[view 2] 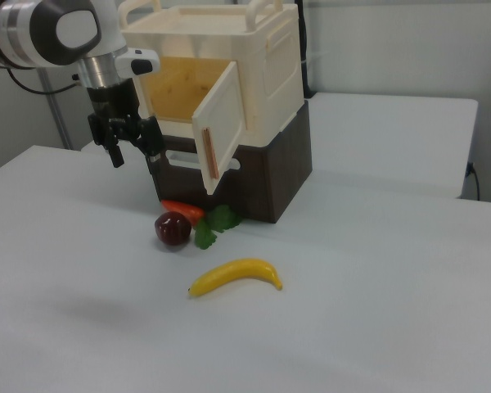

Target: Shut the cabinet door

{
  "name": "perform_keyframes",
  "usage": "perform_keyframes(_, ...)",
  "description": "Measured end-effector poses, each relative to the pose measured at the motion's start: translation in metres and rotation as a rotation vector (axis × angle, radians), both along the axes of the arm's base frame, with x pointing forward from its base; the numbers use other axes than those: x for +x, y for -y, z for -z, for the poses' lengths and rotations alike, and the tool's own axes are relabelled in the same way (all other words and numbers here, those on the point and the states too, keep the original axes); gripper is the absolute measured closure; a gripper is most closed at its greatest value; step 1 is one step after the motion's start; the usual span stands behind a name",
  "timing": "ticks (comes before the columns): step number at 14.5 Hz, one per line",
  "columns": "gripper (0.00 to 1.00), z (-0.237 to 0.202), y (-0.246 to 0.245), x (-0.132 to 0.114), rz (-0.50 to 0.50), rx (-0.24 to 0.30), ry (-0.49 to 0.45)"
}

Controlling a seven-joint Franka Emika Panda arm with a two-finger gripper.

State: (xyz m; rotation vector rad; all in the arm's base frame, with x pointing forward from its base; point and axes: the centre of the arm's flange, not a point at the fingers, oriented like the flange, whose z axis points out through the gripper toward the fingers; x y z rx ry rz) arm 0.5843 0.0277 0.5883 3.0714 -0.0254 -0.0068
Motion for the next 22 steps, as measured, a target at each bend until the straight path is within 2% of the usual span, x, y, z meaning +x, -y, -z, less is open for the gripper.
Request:
perform_keyframes(1, 0.05, 0.000, 0.000, 0.000, -0.002, 0.000, 0.000)
perform_keyframes(5, 0.56, 0.000, 0.000, 0.000, -0.015, 0.000, -0.002)
perform_keyframes(9, 0.98, 0.001, 0.000, 0.000, -0.017, 0.000, -0.002)
perform_keyframes(17, 0.99, -0.007, 0.000, 0.000, -0.018, 0.000, 0.014)
perform_keyframes(22, 0.99, -0.086, 0.009, -0.011, 0.000, 0.005, 0.131)
